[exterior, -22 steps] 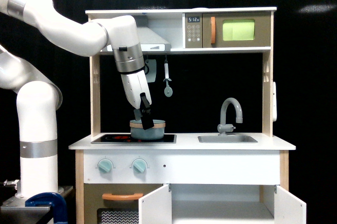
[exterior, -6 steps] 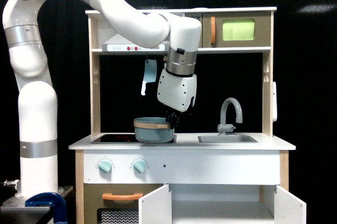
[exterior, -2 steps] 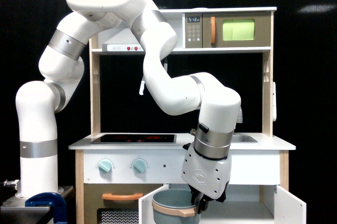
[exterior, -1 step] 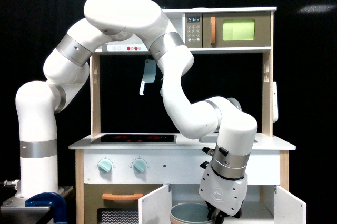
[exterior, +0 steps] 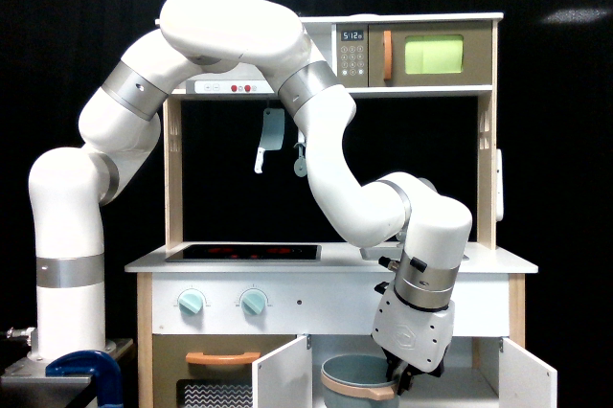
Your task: Put the bowl inside the kitchen cabinet
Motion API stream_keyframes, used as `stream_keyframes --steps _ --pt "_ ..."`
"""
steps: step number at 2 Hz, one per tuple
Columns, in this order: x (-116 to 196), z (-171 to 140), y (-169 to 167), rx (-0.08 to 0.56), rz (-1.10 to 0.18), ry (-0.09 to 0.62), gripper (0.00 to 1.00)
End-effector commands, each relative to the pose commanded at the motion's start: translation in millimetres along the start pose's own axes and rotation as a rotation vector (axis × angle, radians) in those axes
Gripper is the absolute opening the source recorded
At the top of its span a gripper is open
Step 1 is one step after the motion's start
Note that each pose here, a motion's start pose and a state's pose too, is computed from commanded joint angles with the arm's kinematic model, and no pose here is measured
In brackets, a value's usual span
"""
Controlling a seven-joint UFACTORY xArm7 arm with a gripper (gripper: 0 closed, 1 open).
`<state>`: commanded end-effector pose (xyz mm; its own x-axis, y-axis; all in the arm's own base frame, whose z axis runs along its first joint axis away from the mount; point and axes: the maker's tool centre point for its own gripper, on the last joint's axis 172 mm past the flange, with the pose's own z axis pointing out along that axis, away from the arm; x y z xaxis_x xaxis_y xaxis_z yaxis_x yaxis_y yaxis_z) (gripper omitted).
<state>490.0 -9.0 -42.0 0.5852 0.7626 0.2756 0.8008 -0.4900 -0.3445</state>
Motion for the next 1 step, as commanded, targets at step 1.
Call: stream_keyframes --steps 1 --pt "-10.3 7.1 2.4 0.000 0.000 0.000 0.00"
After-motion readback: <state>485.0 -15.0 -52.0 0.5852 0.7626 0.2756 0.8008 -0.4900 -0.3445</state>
